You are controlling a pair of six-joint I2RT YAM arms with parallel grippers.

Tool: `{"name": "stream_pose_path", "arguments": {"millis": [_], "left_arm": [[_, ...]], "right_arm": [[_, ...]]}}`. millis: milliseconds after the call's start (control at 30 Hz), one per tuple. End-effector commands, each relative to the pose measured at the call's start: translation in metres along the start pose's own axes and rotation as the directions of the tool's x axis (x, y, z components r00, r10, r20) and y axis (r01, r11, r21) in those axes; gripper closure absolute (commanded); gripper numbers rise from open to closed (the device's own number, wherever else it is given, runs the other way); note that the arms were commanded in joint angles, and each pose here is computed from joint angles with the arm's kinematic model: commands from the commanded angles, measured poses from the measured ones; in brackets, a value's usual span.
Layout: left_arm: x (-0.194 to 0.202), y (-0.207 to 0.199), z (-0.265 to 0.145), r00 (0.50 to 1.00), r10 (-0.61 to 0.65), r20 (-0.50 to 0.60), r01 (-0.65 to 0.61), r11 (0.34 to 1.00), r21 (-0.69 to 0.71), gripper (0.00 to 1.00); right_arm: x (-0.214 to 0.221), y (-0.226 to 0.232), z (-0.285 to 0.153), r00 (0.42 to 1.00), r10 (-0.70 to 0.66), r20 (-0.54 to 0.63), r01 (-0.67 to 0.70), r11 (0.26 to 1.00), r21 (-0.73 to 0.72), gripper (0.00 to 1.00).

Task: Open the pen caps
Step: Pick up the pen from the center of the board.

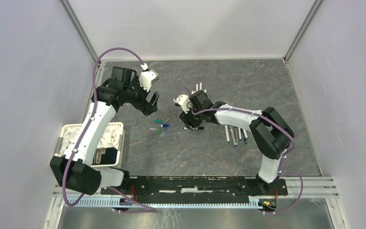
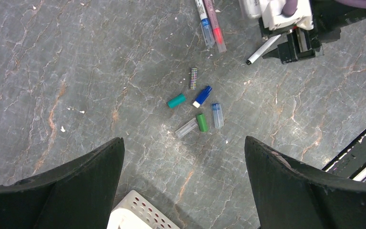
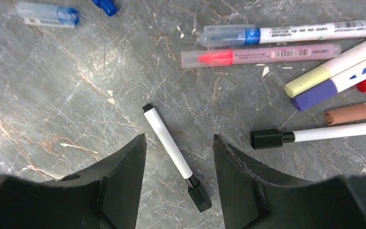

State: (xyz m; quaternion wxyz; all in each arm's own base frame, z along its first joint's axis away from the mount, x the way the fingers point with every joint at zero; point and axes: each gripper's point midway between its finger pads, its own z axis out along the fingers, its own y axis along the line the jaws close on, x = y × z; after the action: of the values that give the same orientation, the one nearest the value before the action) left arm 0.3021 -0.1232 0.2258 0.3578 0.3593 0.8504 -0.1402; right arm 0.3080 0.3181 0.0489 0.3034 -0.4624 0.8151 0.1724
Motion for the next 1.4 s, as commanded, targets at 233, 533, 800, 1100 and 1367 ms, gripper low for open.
{"name": "stream_pose_path", "arguments": {"millis": [233, 533, 800, 1100, 1367], "left_arm": [[-0.02, 0.001, -0.015, 0.998, 0.005, 0.065, -0.004, 1.0, -0.012, 0.0], [-0.026, 0.0, -0.018, 0.997, 0.002, 0.072, -0.002, 1.0, -0.006, 0.0], [-0.031, -0.01, -0.021, 0.995, -0.011, 0.101, 0.006, 0.999, 0.043, 0.0], [-0.036, -0.045, -0.021, 0.979, -0.045, 0.197, 0.003, 0.979, 0.204, 0.0], [-0.047, -0.091, -0.024, 0.956, -0.1, 0.275, -0.032, 0.899, 0.438, 0.0]], "right_arm": [[0.031, -0.001, 0.017, 0.994, -0.049, -0.097, 0.05, 0.999, 0.007, 0.49], [0.042, -0.003, 0.019, 0.992, -0.026, -0.12, 0.032, 0.998, 0.045, 0.8], [-0.018, -0.006, -0.014, 0.994, 0.057, 0.092, -0.065, 0.993, 0.094, 1.0], [-0.126, -0.011, -0.125, 0.648, 0.355, 0.673, -0.452, 0.891, -0.035, 1.0], [-0.151, 0.0, -0.194, 0.252, 0.481, 0.84, -0.626, 0.743, -0.238, 1.0]]}}
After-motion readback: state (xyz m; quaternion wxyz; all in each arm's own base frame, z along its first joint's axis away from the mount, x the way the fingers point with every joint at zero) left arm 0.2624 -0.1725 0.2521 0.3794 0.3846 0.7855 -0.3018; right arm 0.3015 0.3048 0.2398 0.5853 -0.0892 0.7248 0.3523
